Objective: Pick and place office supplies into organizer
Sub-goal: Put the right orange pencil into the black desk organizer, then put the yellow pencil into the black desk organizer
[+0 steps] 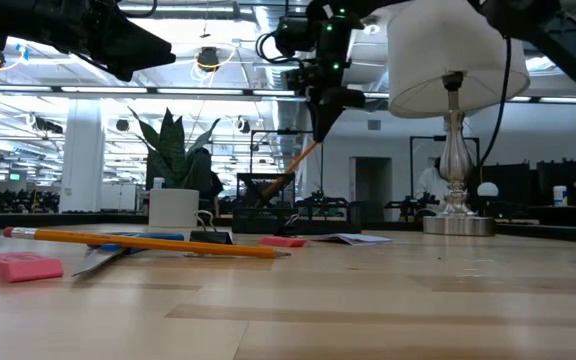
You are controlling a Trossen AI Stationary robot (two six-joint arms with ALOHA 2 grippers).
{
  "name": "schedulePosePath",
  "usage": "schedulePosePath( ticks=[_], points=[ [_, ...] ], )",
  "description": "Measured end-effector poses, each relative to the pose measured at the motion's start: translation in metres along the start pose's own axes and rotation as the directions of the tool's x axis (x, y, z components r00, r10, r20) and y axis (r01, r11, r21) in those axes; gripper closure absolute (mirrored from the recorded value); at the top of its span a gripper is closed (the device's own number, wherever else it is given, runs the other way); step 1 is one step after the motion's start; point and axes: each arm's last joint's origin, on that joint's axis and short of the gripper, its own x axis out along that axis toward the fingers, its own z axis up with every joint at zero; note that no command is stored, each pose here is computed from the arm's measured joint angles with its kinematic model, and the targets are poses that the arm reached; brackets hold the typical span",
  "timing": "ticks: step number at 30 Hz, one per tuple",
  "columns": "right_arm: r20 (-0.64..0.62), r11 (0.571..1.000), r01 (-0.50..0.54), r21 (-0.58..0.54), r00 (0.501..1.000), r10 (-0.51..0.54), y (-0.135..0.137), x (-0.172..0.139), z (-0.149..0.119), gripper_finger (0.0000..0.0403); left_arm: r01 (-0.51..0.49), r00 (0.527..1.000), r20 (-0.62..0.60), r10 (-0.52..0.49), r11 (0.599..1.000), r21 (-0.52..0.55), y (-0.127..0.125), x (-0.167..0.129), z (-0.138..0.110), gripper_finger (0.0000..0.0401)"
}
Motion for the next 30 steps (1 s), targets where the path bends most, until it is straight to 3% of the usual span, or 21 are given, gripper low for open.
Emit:
schedulePosePath(
  ticks=[10, 30],
  points=[
    [-0.025, 0.997, 0.005, -0.08, 1.0, -0.007, 0.002, 0.006, 0.015, 0.0382, -0.001, 1.0, 0.0, 0.001, 1.0, 0.0, 0.0, 0.0, 0.0, 0.0236],
    [-0.011, 0.997, 0.007, -0.078, 1.0, -0.008, 0.005, 0.004, 0.02, 0.0342, 0.0, 1.0, -0.003, 0.0, 1.0, 0.0, 0.0, 0.0, 0.0, 0.0236]
  ],
)
